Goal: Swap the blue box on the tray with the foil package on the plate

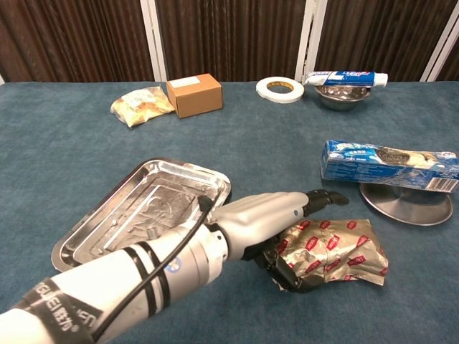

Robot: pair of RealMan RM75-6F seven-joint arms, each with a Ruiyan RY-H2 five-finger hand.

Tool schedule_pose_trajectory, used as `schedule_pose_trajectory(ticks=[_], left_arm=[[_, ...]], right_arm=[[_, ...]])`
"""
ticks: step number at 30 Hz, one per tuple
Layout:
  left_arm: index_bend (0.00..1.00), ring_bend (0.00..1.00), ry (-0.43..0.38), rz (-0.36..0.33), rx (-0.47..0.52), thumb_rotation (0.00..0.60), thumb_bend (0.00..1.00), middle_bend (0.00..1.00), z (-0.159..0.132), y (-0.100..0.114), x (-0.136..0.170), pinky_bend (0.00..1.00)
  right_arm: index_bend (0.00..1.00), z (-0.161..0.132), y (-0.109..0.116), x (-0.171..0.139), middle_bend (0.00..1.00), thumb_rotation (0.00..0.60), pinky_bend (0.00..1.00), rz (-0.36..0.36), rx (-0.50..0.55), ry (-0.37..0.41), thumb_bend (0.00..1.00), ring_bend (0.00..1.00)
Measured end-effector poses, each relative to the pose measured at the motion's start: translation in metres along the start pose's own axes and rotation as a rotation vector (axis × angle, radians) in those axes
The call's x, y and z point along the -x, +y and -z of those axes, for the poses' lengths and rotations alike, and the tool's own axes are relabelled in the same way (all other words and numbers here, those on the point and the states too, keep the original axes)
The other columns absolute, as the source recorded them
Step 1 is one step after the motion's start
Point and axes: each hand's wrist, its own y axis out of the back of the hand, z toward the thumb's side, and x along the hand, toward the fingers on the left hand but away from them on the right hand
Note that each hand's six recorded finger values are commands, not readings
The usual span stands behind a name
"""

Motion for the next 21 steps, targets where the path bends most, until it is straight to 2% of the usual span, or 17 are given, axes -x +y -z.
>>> schedule_pose_trajectory(ticks=[2,4,5,7,9,10,13,17,21], left_arm=[[0.00,0.00,0.025,0.011,-0.026,0.600,0.33,0.00,0.005,-0.007,-0.006,0.17],[0.01,0.06,0.054,0.019,-0.041,0.600,0.33,0.01,0.013,-0.012,-0.011,0.30],[0.10,0.20,0.065,0.019,-0.047,0.600,0.33,0.10,0.015,-0.014,-0.013,0.47],[0.43,0.58,0.082,-0.008,-0.052,0.600,0.35,0.43,0.018,-0.013,-0.015,0.79],[0.67,0.80,0.083,-0.038,-0.044,0.600,0.37,0.67,0.017,-0.010,-0.016,0.97],[0.74,0.86,0.078,-0.066,-0.036,0.600,0.39,0.74,0.016,-0.007,-0.015,1.00],[0.82,0.93,0.051,-0.133,-0.019,0.600,0.42,0.82,0.011,0.002,-0.014,1.00],[0.86,0.96,0.005,-0.217,0.007,0.600,0.43,0.85,0.008,0.018,-0.007,1.00],[0.87,0.96,-0.008,-0.288,-0.004,0.600,0.43,0.85,0.018,0.043,0.008,1.00]], right_arm=[[0.00,0.001,0.003,0.000,0.00,0.600,0.00,0.003,0.011,-0.001,0.30,0.00],[0.00,0.003,0.007,-0.002,0.00,0.600,0.00,0.010,0.021,-0.004,0.30,0.00],[0.00,0.004,0.009,-0.003,0.00,0.600,0.00,0.015,0.022,-0.006,0.30,0.00],[0.00,0.005,0.012,-0.005,0.00,0.600,0.00,0.025,0.020,-0.008,0.30,0.00],[0.00,0.004,0.011,-0.005,0.00,0.600,0.00,0.026,0.018,-0.007,0.30,0.00],[0.00,0.004,0.011,-0.005,0.00,0.600,0.00,0.024,0.016,-0.006,0.30,0.00],[0.00,0.002,0.007,-0.005,0.00,0.600,0.00,0.009,0.011,-0.003,0.30,0.00],[0.00,-0.001,0.003,-0.004,0.00,0.600,0.00,-0.009,0.005,0.002,0.30,0.00],[0.00,-0.004,-0.002,-0.004,0.00,0.600,0.00,-0.027,-0.005,0.008,0.30,0.00]])
